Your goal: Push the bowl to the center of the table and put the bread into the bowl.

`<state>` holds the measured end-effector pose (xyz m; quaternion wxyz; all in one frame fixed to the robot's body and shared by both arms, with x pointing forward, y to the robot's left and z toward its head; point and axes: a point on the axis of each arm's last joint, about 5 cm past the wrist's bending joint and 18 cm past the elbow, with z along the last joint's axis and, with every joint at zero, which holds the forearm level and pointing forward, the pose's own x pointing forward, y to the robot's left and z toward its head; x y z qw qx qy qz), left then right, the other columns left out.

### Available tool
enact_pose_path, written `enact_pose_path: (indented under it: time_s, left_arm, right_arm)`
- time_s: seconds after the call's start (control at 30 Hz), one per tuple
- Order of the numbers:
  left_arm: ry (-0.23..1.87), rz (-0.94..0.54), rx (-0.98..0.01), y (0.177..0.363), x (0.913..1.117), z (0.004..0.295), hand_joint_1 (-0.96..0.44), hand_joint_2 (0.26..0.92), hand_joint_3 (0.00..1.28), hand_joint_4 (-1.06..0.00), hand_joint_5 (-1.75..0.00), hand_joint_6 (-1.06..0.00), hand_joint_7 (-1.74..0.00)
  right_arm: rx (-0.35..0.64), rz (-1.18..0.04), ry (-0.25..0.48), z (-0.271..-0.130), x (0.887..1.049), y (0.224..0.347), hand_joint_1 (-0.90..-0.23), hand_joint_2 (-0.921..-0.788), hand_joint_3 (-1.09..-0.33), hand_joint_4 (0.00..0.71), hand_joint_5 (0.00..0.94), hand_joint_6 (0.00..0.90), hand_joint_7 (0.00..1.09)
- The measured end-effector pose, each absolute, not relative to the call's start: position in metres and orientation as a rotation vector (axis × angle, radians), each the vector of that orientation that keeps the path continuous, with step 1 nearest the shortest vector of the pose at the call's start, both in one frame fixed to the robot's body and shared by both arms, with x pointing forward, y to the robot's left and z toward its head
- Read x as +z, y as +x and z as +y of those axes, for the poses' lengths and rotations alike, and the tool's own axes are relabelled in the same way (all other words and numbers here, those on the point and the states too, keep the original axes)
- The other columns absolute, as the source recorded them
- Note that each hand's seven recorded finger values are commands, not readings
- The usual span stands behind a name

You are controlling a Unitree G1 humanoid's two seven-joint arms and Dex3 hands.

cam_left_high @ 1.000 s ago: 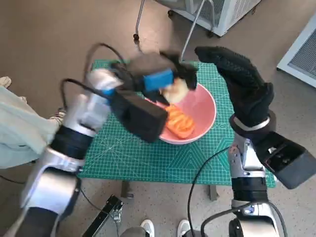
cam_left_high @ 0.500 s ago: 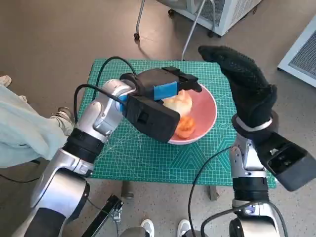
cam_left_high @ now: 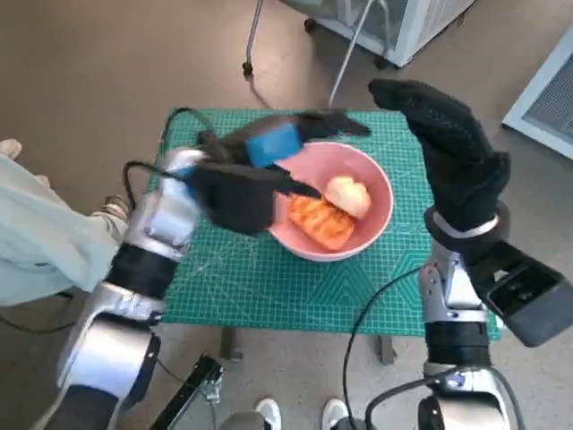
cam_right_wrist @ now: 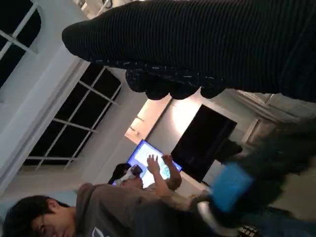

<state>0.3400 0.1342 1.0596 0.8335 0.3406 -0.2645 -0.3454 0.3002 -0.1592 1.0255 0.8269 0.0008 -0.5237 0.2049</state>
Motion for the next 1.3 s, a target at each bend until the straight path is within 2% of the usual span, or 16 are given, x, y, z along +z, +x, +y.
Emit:
enact_pose_path:
  time_s: [0.17,0.4,0.7,1.07,1.3]
  left_arm:
    - [0.451,-0.687,-0.603,0.332,1.051,0.146,-0.28,0.91,0.01,-0.49,-0.05,-0.41,-0.35]
    - [0.151,-0.805,-0.455,0.314,1.036,0.145,-0.26,0.92,0.09,-0.42,0.0,-0.35,-0.25]
    - [0.155,-0.87,-0.369,0.294,1.041,0.147,-0.28,0.921,0.19,-0.4,0.0,-0.21,-0.47]
    - [0.138,-0.903,-0.281,0.28,1.046,0.151,-0.31,0.921,0.22,-0.39,0.0,-0.22,-0.49]
    - [0.122,-0.924,-0.272,0.274,1.048,0.151,-0.32,0.921,0.22,-0.39,0.0,-0.27,-0.39]
  right_arm:
    - [0.402,-1.105,0.008,-0.16,1.027,0.301,-0.664,-0.921,-0.741,0.235,0.118,-0.001,0.81]
    - [0.353,-1.087,0.01,-0.157,1.03,0.302,-0.654,-0.921,-0.754,0.242,0.113,-0.001,0.82]
    - [0.324,-1.101,-0.012,-0.153,1.041,0.302,-0.631,-0.921,-0.789,0.237,0.098,-0.001,0.8]
    - [0.334,-1.092,-0.005,-0.152,1.051,0.306,-0.607,-0.921,-0.808,0.216,0.074,0.002,0.78]
    - [0.338,-1.079,-0.003,-0.153,1.052,0.307,-0.605,-0.921,-0.808,0.211,0.066,-0.001,0.78]
